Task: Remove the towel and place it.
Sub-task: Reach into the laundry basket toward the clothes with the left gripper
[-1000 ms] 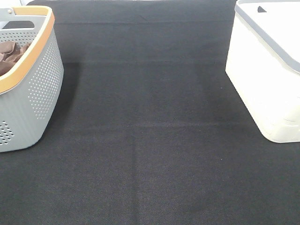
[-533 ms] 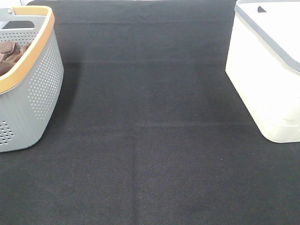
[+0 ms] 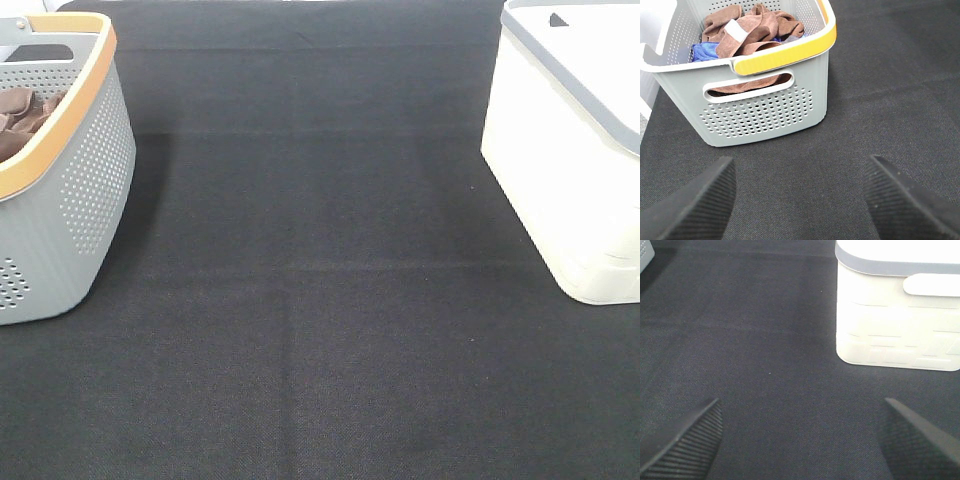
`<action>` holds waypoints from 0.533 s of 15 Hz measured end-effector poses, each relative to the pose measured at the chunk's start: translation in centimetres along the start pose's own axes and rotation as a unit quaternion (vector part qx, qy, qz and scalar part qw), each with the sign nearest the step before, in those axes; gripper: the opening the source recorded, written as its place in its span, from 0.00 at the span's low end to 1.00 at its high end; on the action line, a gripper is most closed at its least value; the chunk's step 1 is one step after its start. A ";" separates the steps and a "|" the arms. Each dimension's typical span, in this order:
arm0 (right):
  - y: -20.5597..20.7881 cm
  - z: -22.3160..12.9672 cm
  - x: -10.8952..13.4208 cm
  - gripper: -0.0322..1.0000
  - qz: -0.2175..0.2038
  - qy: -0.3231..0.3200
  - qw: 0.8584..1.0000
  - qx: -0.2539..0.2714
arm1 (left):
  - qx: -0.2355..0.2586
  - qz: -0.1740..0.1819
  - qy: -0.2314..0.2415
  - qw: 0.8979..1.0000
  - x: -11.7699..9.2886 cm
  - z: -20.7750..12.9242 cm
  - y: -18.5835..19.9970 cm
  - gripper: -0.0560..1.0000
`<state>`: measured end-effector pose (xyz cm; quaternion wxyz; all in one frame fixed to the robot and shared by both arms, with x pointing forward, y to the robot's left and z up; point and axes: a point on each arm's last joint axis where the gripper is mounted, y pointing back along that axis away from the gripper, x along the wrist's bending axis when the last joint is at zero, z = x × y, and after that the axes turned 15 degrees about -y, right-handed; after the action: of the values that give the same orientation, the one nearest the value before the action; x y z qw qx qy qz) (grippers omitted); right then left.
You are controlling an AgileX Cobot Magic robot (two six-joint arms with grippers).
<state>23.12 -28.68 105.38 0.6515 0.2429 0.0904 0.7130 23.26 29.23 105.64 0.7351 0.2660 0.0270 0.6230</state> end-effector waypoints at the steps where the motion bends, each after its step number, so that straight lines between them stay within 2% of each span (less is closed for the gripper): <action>1: 0.0 0.0 0.0 0.80 0.000 0.000 1.000 0.000 | 0.000 0.000 0.000 1.000 0.0 0.0 0.0 0.71; 8: 0.0 0.0 0.0 0.80 0.000 0.000 1.000 0.000 | 0.000 0.000 0.000 1.000 0.0 0.0 0.0 0.71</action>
<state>23.12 -28.68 105.38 0.6515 0.2429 0.0904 0.7130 23.26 29.23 105.64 0.7351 0.2660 0.0270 0.6230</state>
